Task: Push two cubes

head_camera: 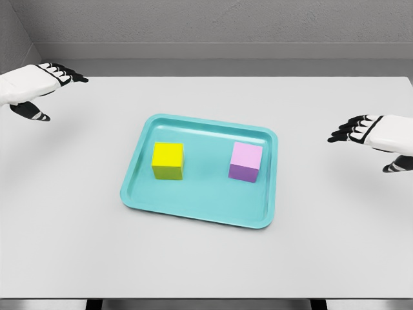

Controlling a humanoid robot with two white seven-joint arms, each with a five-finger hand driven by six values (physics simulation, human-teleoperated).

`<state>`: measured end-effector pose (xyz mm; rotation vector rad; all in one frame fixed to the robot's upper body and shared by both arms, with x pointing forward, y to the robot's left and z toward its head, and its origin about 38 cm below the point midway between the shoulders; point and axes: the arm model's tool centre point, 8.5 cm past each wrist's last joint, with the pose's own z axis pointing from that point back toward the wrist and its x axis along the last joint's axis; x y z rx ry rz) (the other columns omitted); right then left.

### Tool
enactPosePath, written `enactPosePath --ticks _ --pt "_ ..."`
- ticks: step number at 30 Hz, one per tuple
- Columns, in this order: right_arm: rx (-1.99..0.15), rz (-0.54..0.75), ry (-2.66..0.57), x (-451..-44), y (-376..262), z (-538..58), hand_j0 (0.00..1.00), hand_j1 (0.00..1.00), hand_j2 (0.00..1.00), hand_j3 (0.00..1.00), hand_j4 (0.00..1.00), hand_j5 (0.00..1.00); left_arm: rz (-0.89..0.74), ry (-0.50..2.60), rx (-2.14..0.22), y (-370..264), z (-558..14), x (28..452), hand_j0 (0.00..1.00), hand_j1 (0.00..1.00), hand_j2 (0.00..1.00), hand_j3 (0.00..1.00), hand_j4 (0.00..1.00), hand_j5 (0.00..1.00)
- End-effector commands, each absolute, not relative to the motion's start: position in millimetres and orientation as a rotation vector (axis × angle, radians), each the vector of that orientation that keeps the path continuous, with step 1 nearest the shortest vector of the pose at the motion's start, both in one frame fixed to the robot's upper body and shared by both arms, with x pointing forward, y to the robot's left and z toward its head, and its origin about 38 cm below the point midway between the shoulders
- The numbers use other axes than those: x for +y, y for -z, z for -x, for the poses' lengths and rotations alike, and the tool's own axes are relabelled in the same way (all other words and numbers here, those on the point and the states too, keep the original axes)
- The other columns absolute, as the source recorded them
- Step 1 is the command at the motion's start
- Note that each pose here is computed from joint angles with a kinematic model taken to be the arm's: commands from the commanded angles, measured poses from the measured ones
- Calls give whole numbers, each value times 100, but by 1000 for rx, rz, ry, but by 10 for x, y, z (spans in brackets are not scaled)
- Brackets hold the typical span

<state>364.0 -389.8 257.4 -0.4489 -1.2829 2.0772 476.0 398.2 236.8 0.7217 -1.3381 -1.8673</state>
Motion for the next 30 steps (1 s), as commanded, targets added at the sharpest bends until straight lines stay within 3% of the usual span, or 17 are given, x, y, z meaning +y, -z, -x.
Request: enactPosePath --ticks 1,11,12,15,19,20,21,25,27,30 --pt "-1281 448 -2077 -3899 -2579 -3638 100 100 100 100 100 100 -721 1860 -1342 -2375 -4761 3990 100 100 100 100 100 100" --pt "-1292 545 -2089 -3917 -2773 -3726 100 100 100 100 100 100 -675 1900 -1309 -2189 -4750 3886 100 100 100 100 100 100" --pt "-1319 572 -2087 -3887 -2866 -3777 100 100 100 100 100 100 -665 1913 -1303 -2159 -4742 3857 98 98 98 98 98 98" --pt "-1304 473 -2152 -3662 -2689 -3825 100 100 100 100 100 100 -655 1945 -1295 -2115 -4740 3777 88 88 88 88 88 88" --pt "-1265 539 -2218 -3619 -2948 -3998 100 100 100 100 100 100 -641 1987 -1324 -2132 -4722 3609 80 80 80 80 80 80" --pt "-1240 532 -2237 -3599 -2918 -4009 96 96 96 96 96 96 -626 1987 -1339 -2101 -4733 3535 79 79 79 79 79 79" --pt "-1274 523 -2235 -3504 -2898 -4044 86 86 86 86 86 86 -621 2001 -1321 -2070 -4729 3530 79 79 79 79 79 79" --pt "-1277 581 -2262 -3446 -3010 -4104 86 86 86 86 86 86 -593 2029 -1313 -2007 -4697 3457 77 77 77 77 77 77" --pt "-1254 600 -2265 -3425 -2917 -4189 77 77 77 77 77 77 -580 2060 -1345 -2030 -4651 3327 77 77 77 77 77 77" --pt "-1202 603 -2267 -3413 -2758 -4335 76 76 76 76 76 76 -570 2082 -1370 -2057 -4620 3230 77 77 77 77 77 77"
